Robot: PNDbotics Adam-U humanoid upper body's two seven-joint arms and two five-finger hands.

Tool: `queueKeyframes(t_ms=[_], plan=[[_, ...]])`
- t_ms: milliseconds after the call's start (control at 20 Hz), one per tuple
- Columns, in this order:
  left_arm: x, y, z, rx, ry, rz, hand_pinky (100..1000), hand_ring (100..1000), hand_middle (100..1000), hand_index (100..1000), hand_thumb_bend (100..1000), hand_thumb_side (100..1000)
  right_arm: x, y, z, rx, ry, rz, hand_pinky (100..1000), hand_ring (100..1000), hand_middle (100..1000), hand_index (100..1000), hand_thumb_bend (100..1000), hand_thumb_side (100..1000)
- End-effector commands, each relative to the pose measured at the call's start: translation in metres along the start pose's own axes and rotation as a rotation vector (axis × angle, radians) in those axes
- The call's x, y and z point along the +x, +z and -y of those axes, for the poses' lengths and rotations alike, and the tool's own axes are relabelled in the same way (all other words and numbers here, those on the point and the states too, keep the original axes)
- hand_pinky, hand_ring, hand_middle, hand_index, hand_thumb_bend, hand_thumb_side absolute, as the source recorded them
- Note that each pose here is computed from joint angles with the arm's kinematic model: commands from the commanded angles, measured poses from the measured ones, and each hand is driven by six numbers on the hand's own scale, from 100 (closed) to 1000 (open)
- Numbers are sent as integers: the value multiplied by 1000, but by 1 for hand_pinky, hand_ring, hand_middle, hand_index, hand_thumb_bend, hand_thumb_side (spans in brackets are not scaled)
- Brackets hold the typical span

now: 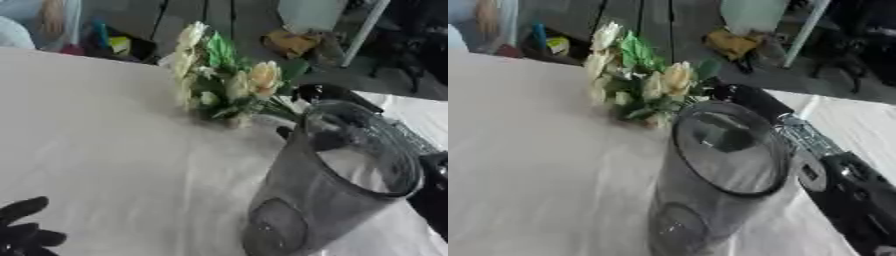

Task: Arrange flowers into the vase.

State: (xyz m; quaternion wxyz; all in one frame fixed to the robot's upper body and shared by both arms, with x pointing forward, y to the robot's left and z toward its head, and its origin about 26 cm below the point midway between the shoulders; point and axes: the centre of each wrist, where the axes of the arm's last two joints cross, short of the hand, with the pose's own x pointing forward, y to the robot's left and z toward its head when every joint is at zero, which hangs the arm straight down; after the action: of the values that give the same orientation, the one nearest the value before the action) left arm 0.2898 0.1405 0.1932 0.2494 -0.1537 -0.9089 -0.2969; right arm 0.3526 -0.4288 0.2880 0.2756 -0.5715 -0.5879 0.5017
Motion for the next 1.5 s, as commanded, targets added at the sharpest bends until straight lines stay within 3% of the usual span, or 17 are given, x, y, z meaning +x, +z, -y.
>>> queueKeyframes(t_ms=[50,300,500,650,850,1050,1150,1200,1250,1500], plan=[[5,-4,1,-12,-7,25,615,735,879,842,186,1000,-8,0,11,-15,29,-24,740,779,696,900,311,872],[5,-4,1,-12,-10,26,615,735,880,841,185,1000,-9,0,9,-11,31,-46,723,763,666,864,249,875],[5,-4,2,-14,-13,25,615,735,880,841,184,1000,-8,0,9,-35,19,-48,680,706,555,797,178,847],[5,-4,2,-14,-15,25,616,736,880,841,184,1000,-8,0,10,-51,8,-48,665,690,535,785,160,827],[5,-5,2,-18,-17,28,616,736,880,840,183,1000,-9,1,8,-43,10,-59,665,698,548,787,129,807],[5,-5,2,-19,-21,29,617,735,881,841,182,1000,-10,3,8,-38,9,-59,686,764,597,822,129,819],[5,-5,2,-20,-23,29,617,733,881,841,182,1000,-11,3,7,-33,11,-60,704,795,643,846,141,817],[5,-5,2,-20,-24,30,617,732,882,841,181,1000,-11,4,7,-29,12,-61,737,844,723,874,166,823],[5,-5,2,-21,-25,31,617,732,881,841,181,1000,-12,4,6,-23,12,-61,758,870,748,891,192,828],[5,-6,2,-23,-29,32,618,732,882,840,180,1000,-15,5,6,1,7,-63,770,881,763,909,227,825]])
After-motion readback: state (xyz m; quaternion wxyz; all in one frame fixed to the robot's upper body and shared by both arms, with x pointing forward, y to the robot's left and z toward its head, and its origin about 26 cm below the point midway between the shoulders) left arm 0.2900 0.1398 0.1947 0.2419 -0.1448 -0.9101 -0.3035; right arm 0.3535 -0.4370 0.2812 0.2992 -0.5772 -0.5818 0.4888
